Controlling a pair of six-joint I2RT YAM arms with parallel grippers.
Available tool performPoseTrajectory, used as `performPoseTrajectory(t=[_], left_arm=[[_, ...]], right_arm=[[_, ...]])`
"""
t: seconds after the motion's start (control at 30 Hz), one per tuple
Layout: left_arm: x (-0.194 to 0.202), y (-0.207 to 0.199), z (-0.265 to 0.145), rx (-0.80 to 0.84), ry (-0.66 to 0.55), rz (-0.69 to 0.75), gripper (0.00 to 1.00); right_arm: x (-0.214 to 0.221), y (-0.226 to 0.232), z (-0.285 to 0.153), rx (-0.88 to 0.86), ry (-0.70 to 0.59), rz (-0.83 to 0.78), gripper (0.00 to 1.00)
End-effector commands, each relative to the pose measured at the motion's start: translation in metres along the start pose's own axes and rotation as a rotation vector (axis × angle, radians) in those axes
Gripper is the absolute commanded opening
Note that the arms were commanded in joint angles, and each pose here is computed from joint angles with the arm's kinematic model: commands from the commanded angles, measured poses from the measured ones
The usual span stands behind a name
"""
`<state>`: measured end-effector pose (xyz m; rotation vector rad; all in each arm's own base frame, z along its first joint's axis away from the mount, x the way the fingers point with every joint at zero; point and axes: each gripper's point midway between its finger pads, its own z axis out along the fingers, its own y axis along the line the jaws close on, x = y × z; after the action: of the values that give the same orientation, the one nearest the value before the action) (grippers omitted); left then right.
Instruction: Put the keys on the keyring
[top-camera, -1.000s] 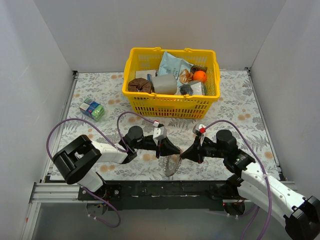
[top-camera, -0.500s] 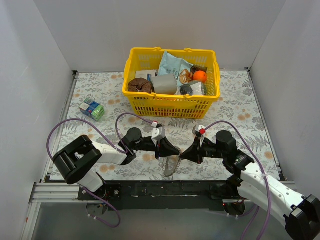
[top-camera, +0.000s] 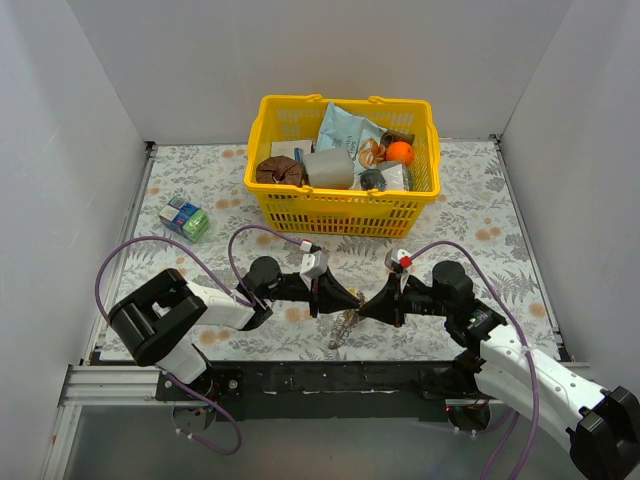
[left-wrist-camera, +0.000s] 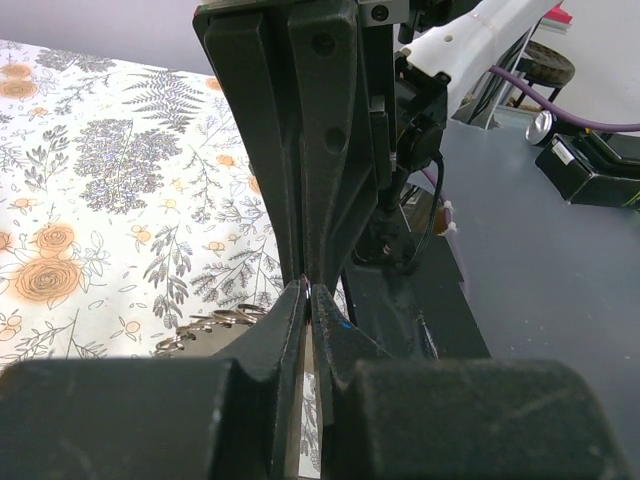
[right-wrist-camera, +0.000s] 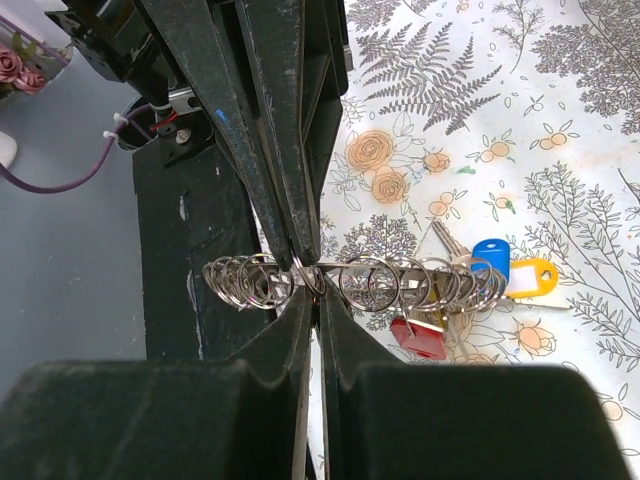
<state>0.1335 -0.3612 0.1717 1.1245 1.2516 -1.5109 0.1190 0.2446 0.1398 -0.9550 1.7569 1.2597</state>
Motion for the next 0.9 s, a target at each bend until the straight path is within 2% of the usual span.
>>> performPoseTrajectory(t=[0.0,0.03,0.23,0.3,0.4,0.43,0.5,0.53,0.6,0.63,0.73,0.87], left_arm=[[-0.033,-0.011,0.002,0.045,-0.104,0.107,0.0],[-0.034,-0.011,0.002,0.047,-0.108,0.111,0.0],[-0.03,-0.012,0.003,0.057,-0.101,0.082,0.0],[-0.027,-0.01,0.003,0.047,-0.093,0.084,0.0],[-0.022,-0.006,0.001,0.022,-0.067,0.075,0.0],[-0.02,-0.005,0.001,0.016,-0.061,0.086,0.0],[-0.016,-0.003,-0.001,0.0,-0.043,0.082,0.0],[-0.015,-0.002,-0.002,-0.007,-0.041,0.092,0.0],[-0.012,-0.001,-0.003,-0.017,-0.027,0.088,0.0],[-0.011,-0.001,-0.004,-0.017,-0.022,0.087,0.0],[-0.01,0.0,-0.004,-0.023,-0.022,0.089,0.0],[-0.011,0.003,-0.002,-0.031,-0.018,0.088,0.0]], right_arm=[[0.012,0.0,0.0,-0.005,0.027,0.023,0.11],[0.011,0.001,0.0,-0.01,0.024,0.02,0.14],[0.005,0.002,0.0,-0.011,0.01,0.012,0.17],[0.003,0.0,-0.001,0.005,0.007,0.006,0.21],[-0.009,0.0,-0.005,0.037,-0.021,-0.025,0.35],[-0.012,0.0,-0.007,0.045,-0.03,-0.032,0.43],[-0.025,0.0,-0.011,0.075,-0.067,-0.056,0.5],[-0.029,0.0,-0.013,0.088,-0.08,-0.062,0.58],[-0.041,0.001,-0.019,0.117,-0.122,-0.085,0.67],[-0.045,0.0,-0.021,0.131,-0.136,-0.092,0.75],[-0.057,-0.002,-0.027,0.177,-0.181,-0.114,0.85],[-0.064,-0.007,-0.034,0.234,-0.213,-0.121,0.91]])
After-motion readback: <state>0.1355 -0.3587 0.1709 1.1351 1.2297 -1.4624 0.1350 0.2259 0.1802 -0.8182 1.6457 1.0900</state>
